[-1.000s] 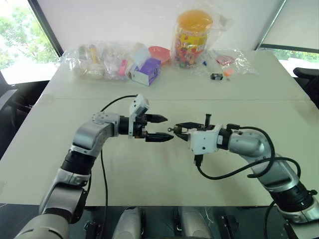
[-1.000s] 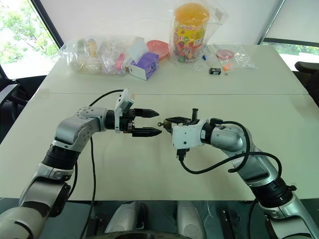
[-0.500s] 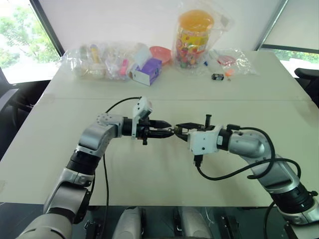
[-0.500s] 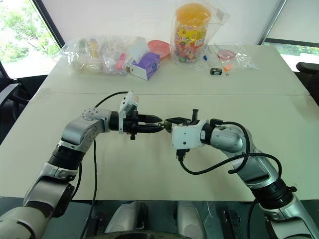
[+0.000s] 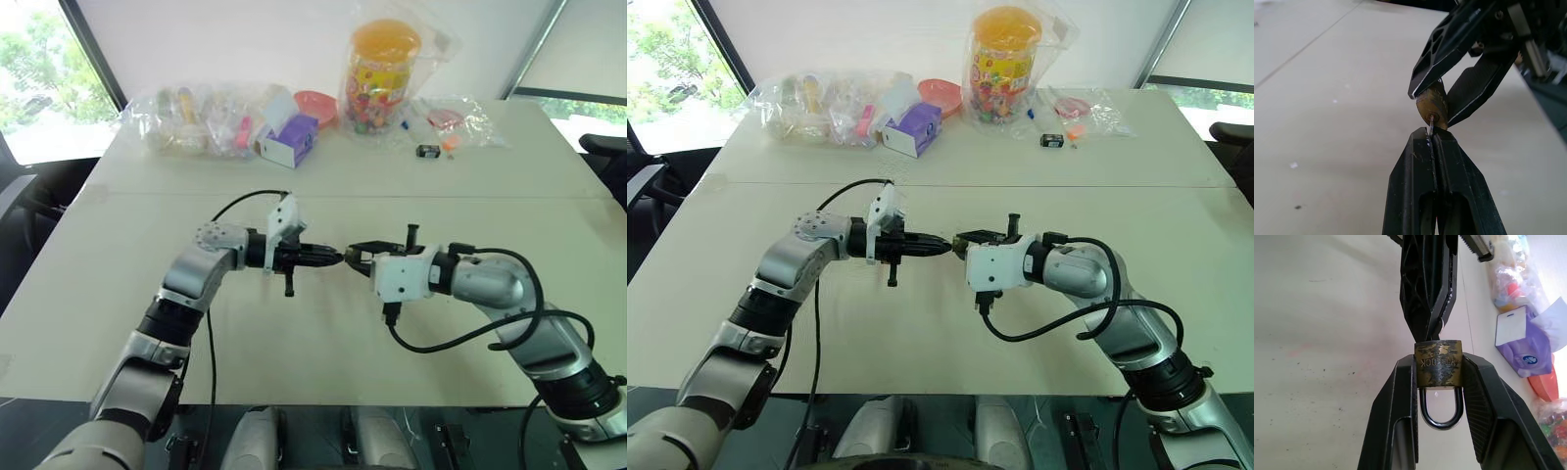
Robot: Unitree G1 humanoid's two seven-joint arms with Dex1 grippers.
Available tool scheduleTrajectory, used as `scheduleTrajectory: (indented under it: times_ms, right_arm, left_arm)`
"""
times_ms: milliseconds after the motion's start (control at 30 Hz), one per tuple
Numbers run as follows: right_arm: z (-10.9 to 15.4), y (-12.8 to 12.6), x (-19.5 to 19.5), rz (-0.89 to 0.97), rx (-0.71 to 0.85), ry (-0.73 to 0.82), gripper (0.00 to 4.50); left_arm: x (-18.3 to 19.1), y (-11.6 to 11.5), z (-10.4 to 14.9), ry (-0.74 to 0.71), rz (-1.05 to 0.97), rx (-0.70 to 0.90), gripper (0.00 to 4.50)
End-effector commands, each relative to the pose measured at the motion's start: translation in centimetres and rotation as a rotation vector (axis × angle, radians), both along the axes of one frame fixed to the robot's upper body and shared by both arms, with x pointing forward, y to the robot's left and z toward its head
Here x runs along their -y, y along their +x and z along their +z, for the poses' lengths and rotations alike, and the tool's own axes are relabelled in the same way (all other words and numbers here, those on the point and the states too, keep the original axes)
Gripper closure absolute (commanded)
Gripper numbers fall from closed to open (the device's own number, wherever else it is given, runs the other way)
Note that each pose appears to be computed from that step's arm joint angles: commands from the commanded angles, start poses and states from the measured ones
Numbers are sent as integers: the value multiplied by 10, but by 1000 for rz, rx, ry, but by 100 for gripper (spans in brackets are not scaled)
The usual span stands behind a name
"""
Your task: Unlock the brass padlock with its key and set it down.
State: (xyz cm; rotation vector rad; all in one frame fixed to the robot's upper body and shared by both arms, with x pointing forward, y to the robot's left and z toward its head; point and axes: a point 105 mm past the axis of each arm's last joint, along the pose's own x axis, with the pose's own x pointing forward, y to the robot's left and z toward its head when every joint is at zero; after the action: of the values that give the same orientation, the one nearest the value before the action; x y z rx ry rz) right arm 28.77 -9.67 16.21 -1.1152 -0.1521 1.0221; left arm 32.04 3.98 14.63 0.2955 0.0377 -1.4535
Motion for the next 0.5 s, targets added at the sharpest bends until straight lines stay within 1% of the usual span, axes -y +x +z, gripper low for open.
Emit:
scheduleTrajectory:
  times_ms: [33,100,167,200,267,300,400,467,500]
  right_arm:
    - [7,-13,-14,71,-40,38,381]
    - [4,-15,-15,75,-97,46,381]
    - [2,-14,-16,78,-127,45,381]
    - [1,-13,-17,78,-139,45,381]
    - [2,-9,-18,81,-127,33,381]
    - [3,-8,-17,82,-123,30,381]
    - [5,-6,-16,77,-103,26,381]
    - [5,-5,-15,77,-94,13,381]
    - [5,-4,-12,73,-81,1,381]
  left_arm:
    - [6,0,19,-31,-16,229,448]
    - [10,-1,25,-28,-38,411,448]
    - [11,-6,26,-2,-91,589,448]
    - [11,-7,25,3,-113,643,448]
    - [10,-8,27,-21,-124,682,448]
    - [9,-7,26,-26,-113,662,448]
    - [3,0,16,-26,-58,441,448]
    - [1,-3,13,-33,-60,330,448]
    - [-3,-10,13,-53,-87,183,448]
